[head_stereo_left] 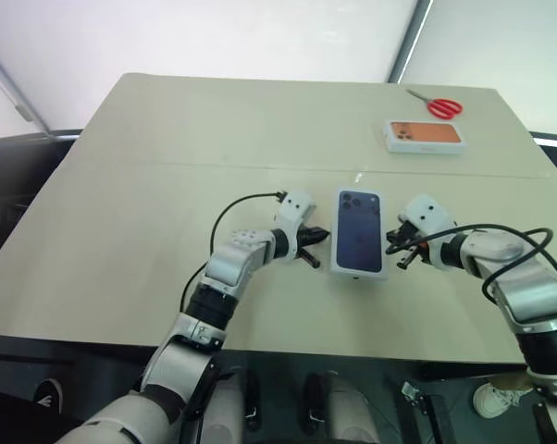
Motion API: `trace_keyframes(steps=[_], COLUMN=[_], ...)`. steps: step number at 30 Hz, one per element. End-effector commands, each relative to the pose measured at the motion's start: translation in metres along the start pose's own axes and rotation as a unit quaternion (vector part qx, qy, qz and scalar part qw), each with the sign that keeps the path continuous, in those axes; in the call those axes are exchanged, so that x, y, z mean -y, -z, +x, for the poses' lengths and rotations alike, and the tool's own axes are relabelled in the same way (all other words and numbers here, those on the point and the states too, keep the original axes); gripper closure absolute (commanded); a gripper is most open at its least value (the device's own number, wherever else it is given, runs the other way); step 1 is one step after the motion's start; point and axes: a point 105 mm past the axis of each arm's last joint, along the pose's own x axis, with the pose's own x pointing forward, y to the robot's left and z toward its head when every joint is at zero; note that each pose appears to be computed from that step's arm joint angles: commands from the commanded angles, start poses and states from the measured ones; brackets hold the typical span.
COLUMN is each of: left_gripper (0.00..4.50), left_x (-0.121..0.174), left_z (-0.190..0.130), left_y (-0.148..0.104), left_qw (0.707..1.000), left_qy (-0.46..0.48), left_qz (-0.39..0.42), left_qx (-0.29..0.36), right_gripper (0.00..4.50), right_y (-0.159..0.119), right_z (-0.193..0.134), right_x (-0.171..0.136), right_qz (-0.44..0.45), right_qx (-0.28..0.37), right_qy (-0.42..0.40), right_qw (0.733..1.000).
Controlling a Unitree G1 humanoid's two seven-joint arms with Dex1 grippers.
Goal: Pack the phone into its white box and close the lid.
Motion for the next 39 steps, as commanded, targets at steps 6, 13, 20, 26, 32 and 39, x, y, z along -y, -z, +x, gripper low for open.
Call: trace_keyframes(steps=[6, 13, 20, 26, 32, 39], left_gripper=[4.5, 4.5, 4.5, 4.5, 4.5, 4.5], left_x=[0.0, 0.001, 0.002, 0.007, 0.001, -0.002], left_z=[0.006, 0.009, 0.013, 0.015, 0.015, 0.018], left_y=[-0.025, -0.026, -0.026, -0.029, -0.038, -0.027], left_qw=[0.999, 0.999, 0.999, 0.999, 0.999, 0.999], left_qy=[-0.002, 0.001, 0.002, 0.009, -0.003, -0.006], left_qz=[0.015, 0.016, 0.011, 0.023, 0.017, 0.024], left_qx=[0.037, 0.041, 0.044, 0.044, 0.051, 0.036], right_gripper=[4.46, 4.46, 4.46, 4.46, 4.46, 4.46], right_y=[-0.015, -0.018, -0.02, -0.03, -0.032, -0.025], right_z=[-0.001, -0.001, 0.0, 0.003, 0.005, 0.012], right_x=[0.008, 0.011, 0.011, 0.005, 0.011, 0.006], right_qz=[-0.017, -0.014, -0.026, -0.021, -0.021, -0.031], right_qx=[0.017, 0.021, 0.021, 0.04, 0.04, 0.029], right_qy=[0.023, 0.03, 0.032, 0.02, 0.032, 0.032], right_qw=[0.999, 0.999, 0.999, 0.999, 0.998, 0.999])
